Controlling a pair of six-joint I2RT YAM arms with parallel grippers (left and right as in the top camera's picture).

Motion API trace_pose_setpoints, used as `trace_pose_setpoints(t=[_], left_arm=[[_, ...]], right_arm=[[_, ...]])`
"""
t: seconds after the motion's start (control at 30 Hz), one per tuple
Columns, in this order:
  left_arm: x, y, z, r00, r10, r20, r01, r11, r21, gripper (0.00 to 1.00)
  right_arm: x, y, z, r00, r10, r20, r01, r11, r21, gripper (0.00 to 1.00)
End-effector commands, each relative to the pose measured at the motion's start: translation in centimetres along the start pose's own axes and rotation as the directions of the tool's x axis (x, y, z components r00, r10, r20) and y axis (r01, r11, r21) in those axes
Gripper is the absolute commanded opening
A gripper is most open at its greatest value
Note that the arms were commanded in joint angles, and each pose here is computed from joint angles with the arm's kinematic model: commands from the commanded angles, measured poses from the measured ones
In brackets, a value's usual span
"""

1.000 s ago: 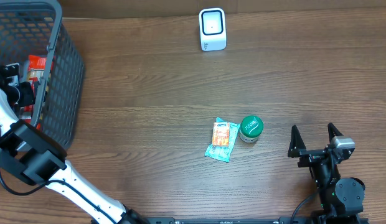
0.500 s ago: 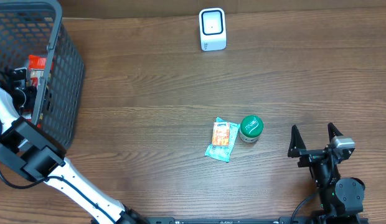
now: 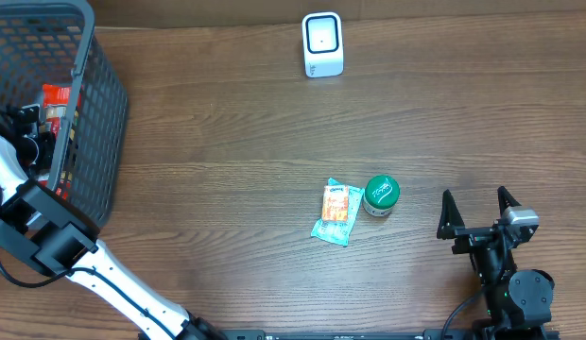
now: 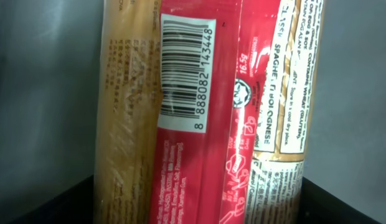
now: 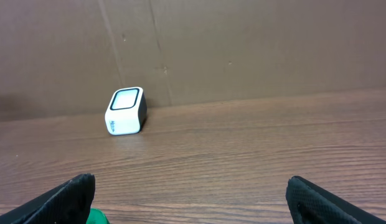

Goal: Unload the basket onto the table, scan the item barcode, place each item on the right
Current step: 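Move the left gripper back into the grey basket toward the pasta pack, then grasp the red-labelled pasta pack in the basket with the left gripper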

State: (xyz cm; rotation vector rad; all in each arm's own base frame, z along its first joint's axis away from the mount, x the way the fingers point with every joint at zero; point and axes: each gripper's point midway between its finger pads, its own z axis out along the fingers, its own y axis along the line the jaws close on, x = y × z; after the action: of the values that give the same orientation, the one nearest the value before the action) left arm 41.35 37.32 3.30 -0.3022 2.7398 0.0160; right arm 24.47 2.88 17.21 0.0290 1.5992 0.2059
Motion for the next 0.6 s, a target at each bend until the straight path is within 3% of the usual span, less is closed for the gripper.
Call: trace_pose_setpoints(t=[0.0,0.17,0.27,0.4,0.47,0.57], left_arm=[[2.8,-2.1,3.7,0.994,-0.058,-0.089,0.067,0.992,0.104,0.76],[2.8,-2.1,3.7,0.995,-0.054,-0.089,0.063,0.993,0.104,0.42],[2.2,-2.1,2.8,0.995,-0.061,-0.075,0.069,0.993,0.097,0.29],[-1.4,-1.6,-1.9,0.994,-0.105,0.028,0.103,0.993,0.064,0.23],[-5.7,-2.1,-8.5,0.976,-0.113,0.187,0.105,0.993,0.051,0.19],[-8.5,-3.4,-14.4,0.947,-0.087,0.308,0.077,0.996,0.044,0.18]], right_arm=[[0.2,-0.1,0.0,1.0,-0.003,0.004,0.003,1.0,0.001,1.0],[0.2,-0.1,0.0,1.0,-0.003,0.004,0.003,1.0,0.001,1.0],[0.2,-0.1,0.0,1.0,-0.003,0.004,0.003,1.0,0.001,1.0],[0.2,-0.1,0.0,1.0,-0.003,0.004,0.003,1.0,0.001,1.0],[0.2,-0.1,0.0,1.0,-0.003,0.004,0.003,1.0,0.001,1.0],[0.2,-0.1,0.0,1.0,-0.003,0.004,0.003,1.0,0.001,1.0]])
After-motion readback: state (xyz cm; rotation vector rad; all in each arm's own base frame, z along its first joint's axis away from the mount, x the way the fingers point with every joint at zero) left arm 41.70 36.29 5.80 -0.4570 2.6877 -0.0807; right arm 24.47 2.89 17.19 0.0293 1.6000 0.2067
